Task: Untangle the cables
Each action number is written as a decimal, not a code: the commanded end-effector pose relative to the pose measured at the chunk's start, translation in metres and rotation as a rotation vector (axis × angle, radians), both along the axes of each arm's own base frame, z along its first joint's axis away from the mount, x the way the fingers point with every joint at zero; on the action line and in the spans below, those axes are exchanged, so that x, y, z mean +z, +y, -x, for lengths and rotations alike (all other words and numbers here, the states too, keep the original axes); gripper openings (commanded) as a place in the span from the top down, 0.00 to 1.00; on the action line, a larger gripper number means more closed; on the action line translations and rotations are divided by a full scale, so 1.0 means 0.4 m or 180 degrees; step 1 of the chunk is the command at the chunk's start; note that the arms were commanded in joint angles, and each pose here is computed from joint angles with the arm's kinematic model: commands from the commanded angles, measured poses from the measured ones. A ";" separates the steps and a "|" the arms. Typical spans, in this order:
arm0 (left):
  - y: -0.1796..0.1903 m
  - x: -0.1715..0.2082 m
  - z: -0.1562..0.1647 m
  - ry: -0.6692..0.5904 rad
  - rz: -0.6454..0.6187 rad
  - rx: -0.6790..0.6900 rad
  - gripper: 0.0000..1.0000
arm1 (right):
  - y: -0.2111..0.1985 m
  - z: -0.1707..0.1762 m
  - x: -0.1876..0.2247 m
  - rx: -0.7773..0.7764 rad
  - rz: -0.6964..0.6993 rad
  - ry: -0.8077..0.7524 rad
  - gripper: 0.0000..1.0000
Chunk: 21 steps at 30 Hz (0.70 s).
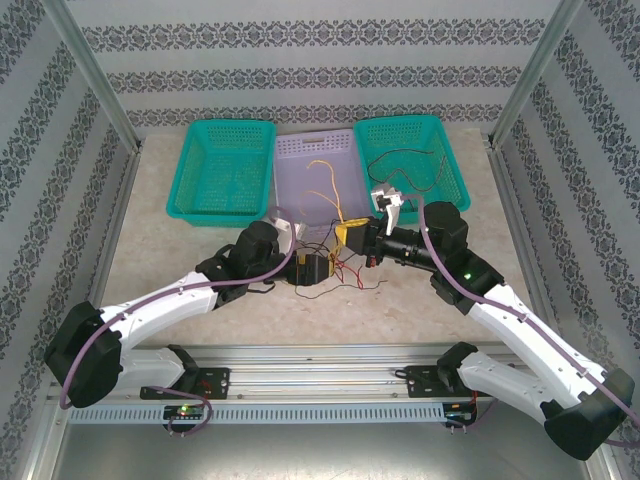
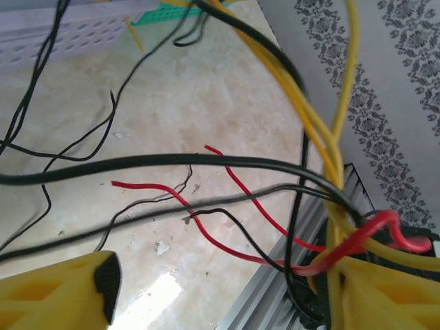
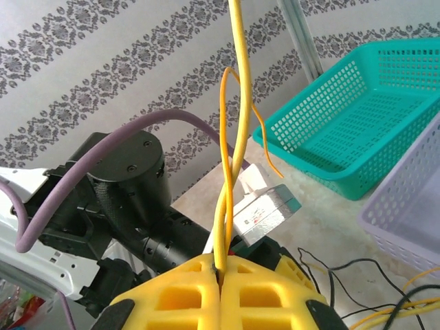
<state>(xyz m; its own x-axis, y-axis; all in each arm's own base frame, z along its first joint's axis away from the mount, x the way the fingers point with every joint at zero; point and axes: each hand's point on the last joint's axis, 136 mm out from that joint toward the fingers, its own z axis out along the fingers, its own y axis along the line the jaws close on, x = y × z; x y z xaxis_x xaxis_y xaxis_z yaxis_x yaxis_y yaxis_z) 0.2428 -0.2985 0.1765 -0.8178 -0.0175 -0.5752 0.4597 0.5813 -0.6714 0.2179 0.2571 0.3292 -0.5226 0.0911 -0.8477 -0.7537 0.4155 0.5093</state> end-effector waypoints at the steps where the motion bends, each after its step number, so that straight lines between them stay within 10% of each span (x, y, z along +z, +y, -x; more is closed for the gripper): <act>1: -0.010 0.005 0.018 -0.0064 0.0079 -0.0112 0.37 | -0.013 -0.012 0.059 -0.0135 -0.0130 -0.0160 1.00; 15: 0.013 -0.009 0.022 -0.0106 -0.0167 -0.0109 1.00 | -0.125 -0.093 0.006 -0.1068 0.0323 0.0047 1.00; 21: 0.059 -0.031 0.036 -0.0151 -0.0442 -0.0031 1.00 | -0.260 -0.139 -0.044 -0.1771 0.0461 0.0320 1.00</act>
<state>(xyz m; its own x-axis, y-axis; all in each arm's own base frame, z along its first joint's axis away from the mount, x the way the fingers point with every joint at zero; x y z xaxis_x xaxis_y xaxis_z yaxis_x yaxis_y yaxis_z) 0.2374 -0.2916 0.1857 -0.7726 0.0125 -0.6348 0.5216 0.5826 -0.6233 0.2625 0.1859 0.2926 -0.5800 0.1753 -0.7956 -0.4533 0.7420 0.4939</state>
